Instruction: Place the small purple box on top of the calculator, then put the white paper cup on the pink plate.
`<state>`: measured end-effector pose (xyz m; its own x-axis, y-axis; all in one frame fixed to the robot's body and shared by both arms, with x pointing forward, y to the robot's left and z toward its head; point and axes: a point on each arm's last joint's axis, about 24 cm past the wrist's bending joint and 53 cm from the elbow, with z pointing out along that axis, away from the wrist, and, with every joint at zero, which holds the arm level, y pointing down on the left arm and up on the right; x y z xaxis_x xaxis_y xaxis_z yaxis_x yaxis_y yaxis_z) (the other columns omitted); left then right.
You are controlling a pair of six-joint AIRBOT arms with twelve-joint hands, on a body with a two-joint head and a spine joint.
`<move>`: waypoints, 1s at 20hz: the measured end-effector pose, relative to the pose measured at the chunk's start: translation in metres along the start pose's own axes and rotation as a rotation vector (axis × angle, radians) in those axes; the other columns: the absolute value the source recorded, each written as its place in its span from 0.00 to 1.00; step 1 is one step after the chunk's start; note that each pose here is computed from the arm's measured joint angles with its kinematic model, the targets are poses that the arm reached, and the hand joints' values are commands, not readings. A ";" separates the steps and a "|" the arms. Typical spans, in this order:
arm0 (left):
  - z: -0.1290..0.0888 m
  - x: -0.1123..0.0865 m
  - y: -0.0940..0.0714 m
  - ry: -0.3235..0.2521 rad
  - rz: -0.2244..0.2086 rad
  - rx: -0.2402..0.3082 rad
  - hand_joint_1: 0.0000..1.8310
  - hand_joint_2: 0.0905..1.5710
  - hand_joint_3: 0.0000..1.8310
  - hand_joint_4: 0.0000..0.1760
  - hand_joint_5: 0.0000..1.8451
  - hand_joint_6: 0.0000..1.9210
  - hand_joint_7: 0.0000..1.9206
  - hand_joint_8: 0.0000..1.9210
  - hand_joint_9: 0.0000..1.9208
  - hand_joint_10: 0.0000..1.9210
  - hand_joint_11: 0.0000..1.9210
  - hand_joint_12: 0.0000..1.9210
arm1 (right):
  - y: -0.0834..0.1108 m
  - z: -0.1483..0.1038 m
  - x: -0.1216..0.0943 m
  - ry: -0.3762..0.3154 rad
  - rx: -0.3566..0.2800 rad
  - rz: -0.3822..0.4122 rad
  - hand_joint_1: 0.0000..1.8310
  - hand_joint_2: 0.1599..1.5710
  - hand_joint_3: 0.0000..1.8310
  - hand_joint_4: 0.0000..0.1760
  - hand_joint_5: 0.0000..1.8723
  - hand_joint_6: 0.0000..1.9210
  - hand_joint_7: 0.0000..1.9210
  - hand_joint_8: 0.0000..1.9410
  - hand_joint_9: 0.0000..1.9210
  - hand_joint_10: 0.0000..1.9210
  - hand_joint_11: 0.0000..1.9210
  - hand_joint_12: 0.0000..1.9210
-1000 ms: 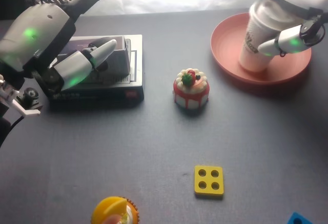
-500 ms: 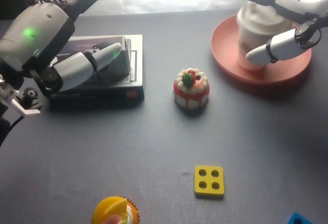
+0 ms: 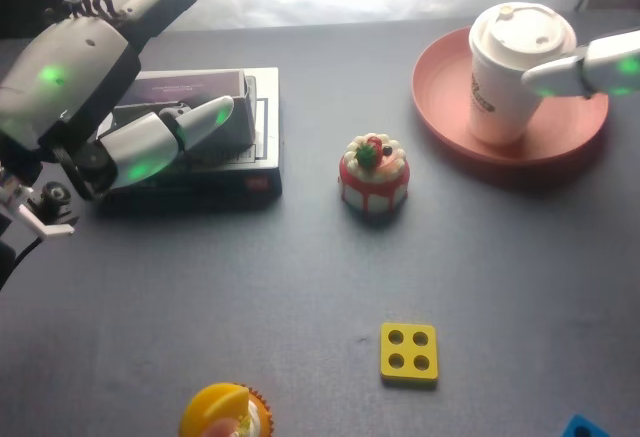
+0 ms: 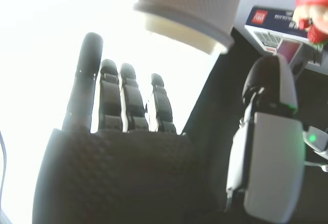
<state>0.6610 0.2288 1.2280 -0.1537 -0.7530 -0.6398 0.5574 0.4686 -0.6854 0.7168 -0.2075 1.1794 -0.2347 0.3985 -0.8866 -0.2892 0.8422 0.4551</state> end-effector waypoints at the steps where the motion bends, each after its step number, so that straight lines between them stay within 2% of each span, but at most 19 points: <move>1: -0.002 -0.002 0.000 -0.003 0.004 -0.001 0.40 0.81 0.00 0.08 0.06 0.01 0.00 0.00 0.00 0.00 0.00 0.00 | 0.002 -0.008 -0.013 -0.033 -0.012 -0.021 0.34 0.58 0.01 0.48 0.00 0.00 0.00 0.00 0.00 0.00 0.00 0.03; 2: -0.003 -0.006 0.000 -0.008 0.008 -0.005 0.43 0.81 0.00 0.00 0.07 0.02 0.01 0.00 0.00 0.00 0.00 0.00 | 0.006 -0.020 -0.029 -0.087 -0.026 -0.034 0.33 0.59 0.01 0.58 0.00 0.00 0.00 0.00 0.00 0.00 0.01 0.00; 3: -0.003 -0.008 0.000 -0.022 -0.002 -0.007 0.43 0.81 0.00 0.00 0.07 0.02 0.01 0.00 0.00 0.00 0.00 0.00 | 0.008 -0.026 -0.033 -0.103 -0.032 -0.042 0.33 0.59 0.01 0.58 0.00 0.00 0.00 0.00 0.00 0.00 0.01 0.00; 4: -0.005 -0.010 -0.003 -0.027 0.003 0.005 0.44 0.81 0.00 0.00 0.07 0.02 0.01 0.00 0.00 0.00 0.00 0.00 | 0.015 -0.036 -0.037 -0.122 -0.050 -0.061 0.32 0.59 0.01 0.53 0.00 0.00 0.00 0.00 0.00 0.00 0.02 0.01; 5: -0.006 -0.010 -0.004 -0.023 0.004 0.008 0.43 0.81 0.00 0.00 0.07 0.02 0.01 0.00 0.00 0.00 0.00 0.00 | 0.022 -0.043 -0.038 -0.131 -0.068 -0.074 0.30 0.60 0.00 0.40 0.00 0.00 0.00 0.00 0.00 0.00 0.00 0.18; 6: -0.007 -0.009 -0.006 -0.023 0.001 0.013 0.42 0.81 0.00 0.00 0.07 0.01 0.01 0.00 0.00 0.00 0.00 0.00 | 0.031 -0.054 -0.037 -0.141 -0.094 -0.095 0.30 0.60 0.00 0.34 0.00 0.00 0.00 0.00 0.00 0.00 0.00 0.25; 7: -0.007 -0.008 -0.008 -0.024 -0.001 0.021 0.39 0.82 0.00 0.04 0.07 0.01 0.01 0.00 0.00 0.00 0.00 0.00 | 0.041 -0.062 -0.036 -0.149 -0.121 -0.109 0.32 0.60 0.00 0.32 0.00 0.00 0.00 0.00 0.00 0.00 0.00 0.19; 8: -0.010 -0.009 -0.011 -0.023 0.001 0.027 0.39 0.82 0.00 0.00 0.07 0.01 0.01 0.00 0.00 0.00 0.00 0.00 | 0.051 -0.074 -0.036 -0.163 -0.151 -0.122 0.34 0.61 0.00 0.31 0.00 0.00 0.00 0.00 0.00 0.00 0.00 0.18; 10: -0.014 -0.011 -0.016 -0.038 -0.007 0.039 0.38 0.82 0.00 0.02 0.07 0.01 0.01 0.00 0.00 0.00 0.00 0.00 | 0.066 -0.095 -0.041 -0.209 -0.209 -0.125 0.33 0.61 0.00 0.28 0.00 0.00 0.00 0.00 0.00 0.00 0.00 0.29; 11: -0.017 -0.013 -0.020 -0.043 -0.005 0.052 0.38 0.82 0.00 0.06 0.06 0.01 0.00 0.00 0.00 0.00 0.00 0.00 | 0.069 -0.103 -0.042 -0.228 -0.225 -0.114 0.38 0.64 0.00 0.25 0.00 0.00 0.00 0.00 0.00 0.00 0.00 0.19; 12: -0.020 -0.014 -0.025 -0.049 -0.005 0.069 0.38 0.84 0.01 0.24 0.02 0.00 0.00 0.00 0.00 0.00 0.01 0.00 | 0.070 -0.112 -0.043 -0.242 -0.236 -0.109 0.40 0.65 0.00 0.39 0.00 0.00 0.00 0.00 0.00 0.00 0.00 0.04; 13: -0.023 -0.016 -0.029 -0.061 -0.010 0.084 0.37 0.84 0.01 0.26 0.00 0.00 0.00 0.00 0.00 0.00 0.01 0.01 | 0.071 -0.120 -0.041 -0.249 -0.245 -0.101 0.40 0.65 0.00 0.35 0.00 0.00 0.00 0.00 0.00 0.00 0.00 0.01; 15: -0.027 -0.016 -0.035 -0.073 -0.021 0.103 0.37 0.84 0.01 0.27 0.00 0.00 0.00 0.00 0.00 0.00 0.01 0.01 | 0.071 -0.135 -0.036 -0.255 -0.258 -0.086 0.40 0.65 0.00 0.34 0.00 0.00 0.00 0.00 0.00 0.00 0.00 0.00; 16: -0.028 -0.017 -0.038 -0.078 -0.021 0.111 0.31 0.86 0.01 0.05 0.00 0.00 0.00 0.00 0.00 0.00 0.02 0.02 | 0.071 -0.141 -0.036 -0.265 -0.262 -0.081 0.38 0.63 0.00 0.35 0.00 0.00 0.00 0.00 0.00 0.00 0.00 0.00; 17: -0.029 -0.020 -0.043 -0.091 -0.024 0.132 0.29 0.88 0.00 0.12 0.00 0.00 0.00 0.00 0.00 0.00 0.00 0.08 | 0.073 -0.150 -0.036 -0.283 -0.270 -0.076 0.37 0.62 0.00 0.32 0.00 0.00 0.00 0.00 0.00 0.00 0.00 0.00; 19: -0.033 -0.023 -0.050 -0.116 -0.035 0.155 0.29 0.88 0.00 0.13 0.00 0.00 0.00 0.00 0.00 0.00 0.00 0.14 | 0.072 -0.166 -0.039 -0.316 -0.275 -0.077 0.37 0.62 0.00 0.31 0.00 0.00 0.00 0.00 0.00 0.00 0.00 0.00; 20: -0.035 -0.024 -0.053 -0.117 -0.031 0.169 0.23 0.90 0.00 0.40 0.00 0.00 0.00 0.00 0.00 0.00 0.00 0.03 | 0.069 -0.175 -0.041 -0.326 -0.268 -0.088 0.39 0.63 0.00 0.20 0.00 0.00 0.00 0.00 0.00 0.00 0.00 0.00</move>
<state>0.6060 0.2384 1.2678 -0.0831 -0.8190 -0.5678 0.6844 0.3672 -0.6299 0.5439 -0.2298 1.2618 0.0945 0.4600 -0.8829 -0.5361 0.7708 0.3442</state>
